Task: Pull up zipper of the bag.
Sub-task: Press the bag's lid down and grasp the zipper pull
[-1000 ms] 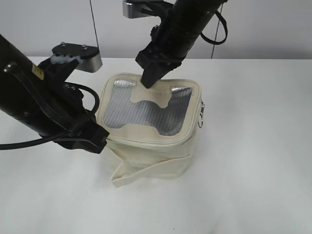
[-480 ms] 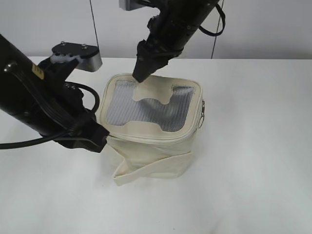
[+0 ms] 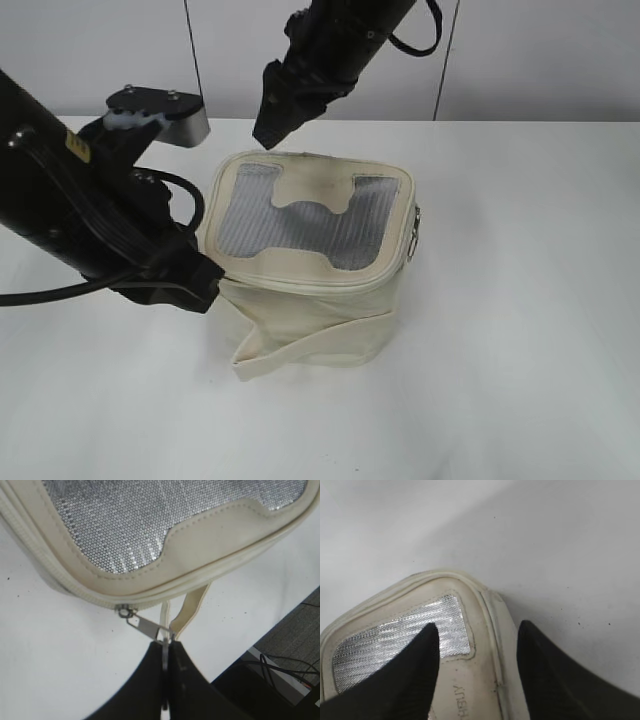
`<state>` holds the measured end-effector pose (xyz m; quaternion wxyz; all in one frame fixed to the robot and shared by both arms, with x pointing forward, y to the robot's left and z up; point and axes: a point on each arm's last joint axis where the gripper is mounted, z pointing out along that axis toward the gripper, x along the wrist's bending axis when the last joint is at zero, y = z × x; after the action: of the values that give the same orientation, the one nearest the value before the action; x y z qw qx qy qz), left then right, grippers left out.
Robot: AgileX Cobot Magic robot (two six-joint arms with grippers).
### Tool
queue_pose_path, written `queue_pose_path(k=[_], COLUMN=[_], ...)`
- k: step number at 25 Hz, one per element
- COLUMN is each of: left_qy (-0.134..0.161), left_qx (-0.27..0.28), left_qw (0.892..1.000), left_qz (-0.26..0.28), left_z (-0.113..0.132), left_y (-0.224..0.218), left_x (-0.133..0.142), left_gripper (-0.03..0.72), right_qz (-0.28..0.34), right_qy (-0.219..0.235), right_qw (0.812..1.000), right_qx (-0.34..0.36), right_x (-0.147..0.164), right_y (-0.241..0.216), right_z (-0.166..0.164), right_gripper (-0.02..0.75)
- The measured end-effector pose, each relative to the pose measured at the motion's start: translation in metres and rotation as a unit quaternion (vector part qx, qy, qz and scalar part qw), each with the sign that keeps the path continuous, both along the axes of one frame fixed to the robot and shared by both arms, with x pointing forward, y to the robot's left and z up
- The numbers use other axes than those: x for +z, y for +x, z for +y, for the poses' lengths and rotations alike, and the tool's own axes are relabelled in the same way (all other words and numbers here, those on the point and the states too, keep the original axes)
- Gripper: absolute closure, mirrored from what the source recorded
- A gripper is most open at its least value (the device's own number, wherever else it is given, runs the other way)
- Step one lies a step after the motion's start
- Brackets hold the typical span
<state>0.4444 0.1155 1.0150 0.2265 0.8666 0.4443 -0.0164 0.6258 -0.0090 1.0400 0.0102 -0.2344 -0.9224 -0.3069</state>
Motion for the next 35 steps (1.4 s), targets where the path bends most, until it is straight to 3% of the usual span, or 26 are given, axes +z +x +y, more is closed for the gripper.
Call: queue_pose_path(k=[10, 13, 16, 18, 28, 35], left_qy=[0.000, 0.000, -0.001, -0.003, -0.035, -0.044], left_qx=[0.000, 0.000, 0.000, 0.002, 0.019, 0.029], left_qw=[1.000, 1.000, 1.000, 1.000, 0.999, 0.998], left_qz=[0.000, 0.000, 0.001, 0.000, 0.011, 0.025], left_z=[0.000, 0.000, 0.000, 0.000, -0.006, -0.017], left_y=[0.000, 0.000, 0.000, 0.000, -0.001, 0.002], left_x=[0.000, 0.000, 0.000, 0.000, 0.002, -0.011], left_gripper=[0.691, 0.691, 0.691, 0.691, 0.691, 0.691], right_qz=[0.034, 0.028, 0.019, 0.023, 0.029, 0.037], right_qy=[-0.007, -0.004, -0.002, 0.001, 0.024, 0.031], right_qw=[0.999, 0.999, 0.999, 0.999, 0.999, 0.999], right_qx=[0.013, 0.023, 0.038, 0.041, 0.034, 0.018], right_x=[-0.029, -0.028, -0.028, -0.029, -0.029, -0.029], right_y=[0.004, 0.004, 0.006, 0.005, 0.006, 0.007], right_z=[0.006, 0.007, 0.006, 0.006, 0.010, 0.011], right_gripper=[0.367, 0.476, 0.662, 0.703, 0.705, 0.708])
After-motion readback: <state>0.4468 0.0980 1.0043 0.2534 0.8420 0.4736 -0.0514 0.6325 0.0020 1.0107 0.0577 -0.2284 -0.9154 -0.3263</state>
